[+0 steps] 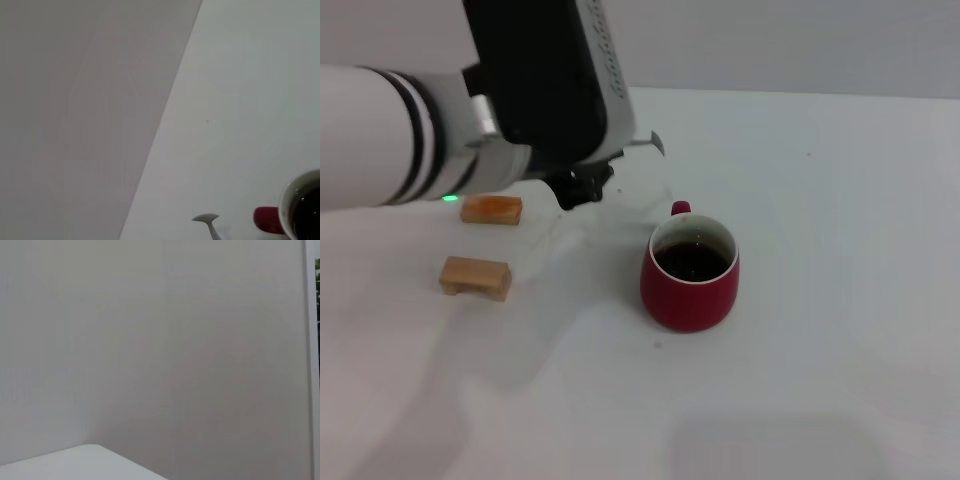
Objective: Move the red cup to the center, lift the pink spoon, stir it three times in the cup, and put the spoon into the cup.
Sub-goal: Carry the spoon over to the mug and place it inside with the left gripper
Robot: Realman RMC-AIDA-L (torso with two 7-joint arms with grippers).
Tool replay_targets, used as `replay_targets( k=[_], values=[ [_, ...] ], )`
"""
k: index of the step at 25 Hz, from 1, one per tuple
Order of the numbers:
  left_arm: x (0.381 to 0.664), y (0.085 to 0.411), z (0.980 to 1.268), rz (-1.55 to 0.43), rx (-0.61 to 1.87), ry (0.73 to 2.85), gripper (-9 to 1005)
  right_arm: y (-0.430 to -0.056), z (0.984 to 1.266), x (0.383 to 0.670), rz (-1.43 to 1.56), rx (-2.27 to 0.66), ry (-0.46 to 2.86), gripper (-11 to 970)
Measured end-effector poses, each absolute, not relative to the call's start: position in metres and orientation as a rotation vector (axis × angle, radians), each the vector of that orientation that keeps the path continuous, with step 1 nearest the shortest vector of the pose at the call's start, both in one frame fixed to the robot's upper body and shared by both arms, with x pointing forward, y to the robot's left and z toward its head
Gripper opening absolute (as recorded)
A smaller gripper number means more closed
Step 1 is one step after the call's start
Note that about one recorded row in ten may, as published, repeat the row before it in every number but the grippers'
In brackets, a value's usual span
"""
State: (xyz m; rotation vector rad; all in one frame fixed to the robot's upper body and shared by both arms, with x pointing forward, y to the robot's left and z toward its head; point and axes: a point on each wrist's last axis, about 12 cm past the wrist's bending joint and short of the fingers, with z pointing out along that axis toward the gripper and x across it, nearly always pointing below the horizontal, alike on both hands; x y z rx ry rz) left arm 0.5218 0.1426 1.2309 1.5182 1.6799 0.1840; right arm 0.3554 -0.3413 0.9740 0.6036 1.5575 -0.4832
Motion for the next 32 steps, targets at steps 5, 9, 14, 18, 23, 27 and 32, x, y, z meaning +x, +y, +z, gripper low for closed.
replay_targets(
  k=[5, 9, 14, 18, 23, 27, 32],
  values=[
    [0.528, 0.154, 1.237, 0.098, 1.51, 1.645, 171, -0.342, 0.974, 0.355, -0.484, 0.604, 1.56, -1],
    [0.527, 0.164, 1.241, 0.017, 1.518, 1.592, 171, -0.341, 0.974, 0.356, -0.481, 0.604, 1.56, -1],
    [0.526, 0.18, 1.246, -0.087, 1.551, 1.57, 170, -0.34, 0.974, 0.358, -0.474, 0.606, 1.561, -1],
    [0.523, 0.182, 1.244, -0.126, 1.611, 1.568, 170, -0.339, 0.974, 0.36, -0.469, 0.605, 1.56, 0],
    [0.521, 0.179, 1.238, -0.144, 1.669, 1.588, 170, -0.338, 0.974, 0.362, -0.461, 0.604, 1.561, 0],
    [0.52, 0.177, 1.237, -0.155, 1.705, 1.588, 170, -0.337, 0.974, 0.363, -0.456, 0.605, 1.561, 0],
    [0.522, 0.173, 1.234, -0.171, 1.743, 1.6, 170, -0.336, 0.974, 0.364, -0.454, 0.607, 1.559, 0]
  ],
)
